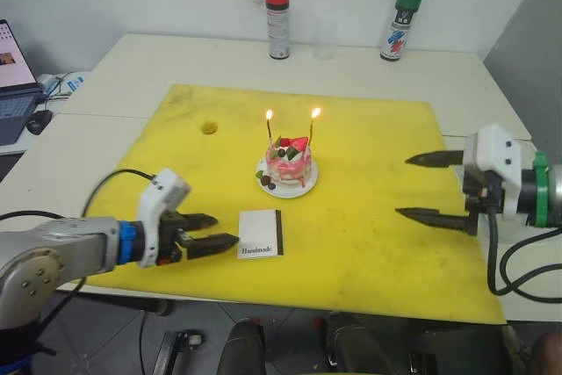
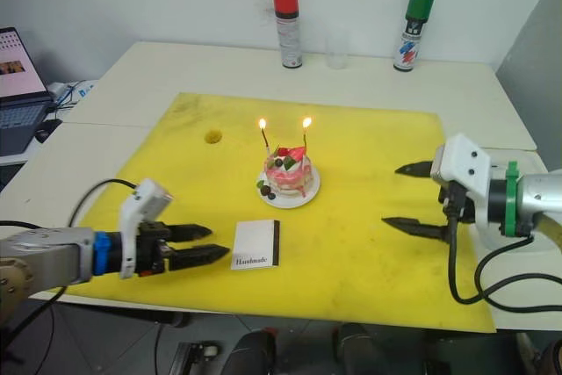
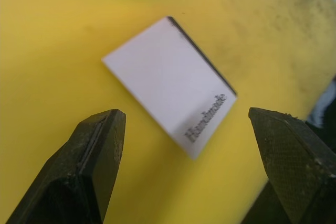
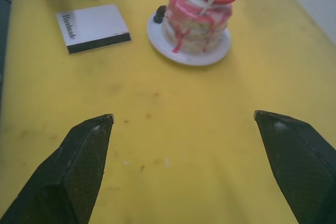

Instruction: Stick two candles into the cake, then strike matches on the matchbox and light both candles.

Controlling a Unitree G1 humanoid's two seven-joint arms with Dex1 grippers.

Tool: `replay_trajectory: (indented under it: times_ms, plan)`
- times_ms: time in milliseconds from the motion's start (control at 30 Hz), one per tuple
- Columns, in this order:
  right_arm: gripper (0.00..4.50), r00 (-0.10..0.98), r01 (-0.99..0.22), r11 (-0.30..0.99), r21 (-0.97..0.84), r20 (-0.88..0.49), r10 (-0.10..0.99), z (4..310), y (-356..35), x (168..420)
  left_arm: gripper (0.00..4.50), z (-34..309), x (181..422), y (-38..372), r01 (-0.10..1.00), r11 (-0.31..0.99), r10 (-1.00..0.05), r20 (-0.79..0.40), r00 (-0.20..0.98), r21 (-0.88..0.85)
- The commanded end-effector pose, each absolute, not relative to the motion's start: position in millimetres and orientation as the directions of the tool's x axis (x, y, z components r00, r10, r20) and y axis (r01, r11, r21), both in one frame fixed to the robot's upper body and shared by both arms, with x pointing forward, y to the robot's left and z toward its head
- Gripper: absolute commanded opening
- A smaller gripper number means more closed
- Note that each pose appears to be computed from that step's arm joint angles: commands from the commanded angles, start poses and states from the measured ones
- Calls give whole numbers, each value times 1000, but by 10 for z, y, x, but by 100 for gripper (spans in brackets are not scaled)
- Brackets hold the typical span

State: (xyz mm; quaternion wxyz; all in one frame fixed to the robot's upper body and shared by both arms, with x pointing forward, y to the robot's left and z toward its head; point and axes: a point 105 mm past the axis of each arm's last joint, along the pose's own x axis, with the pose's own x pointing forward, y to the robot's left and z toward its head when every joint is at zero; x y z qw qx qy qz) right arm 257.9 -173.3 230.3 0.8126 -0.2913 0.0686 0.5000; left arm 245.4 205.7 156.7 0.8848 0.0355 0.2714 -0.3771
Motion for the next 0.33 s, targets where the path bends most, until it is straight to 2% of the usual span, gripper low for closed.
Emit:
replay_trajectory:
  times_ms: [33, 167, 333]
  plan:
    - [450, 518, -817, 302, -491, -397, 757, 2619, -1879, 2576, 417, 1925, 2600, 2444, 661, 735, -546, -445, 709, 152]
    - [450, 514, -811, 282, -513, -394, 762, 2760, -1914, 2585, 417, 2086, 2694, 2574, 656, 718, -550, -390, 739, 231]
    - [450, 496, -814, 266, -517, -378, 782, 2864, -1857, 2601, 417, 2190, 2736, 2605, 670, 707, -590, -333, 736, 227]
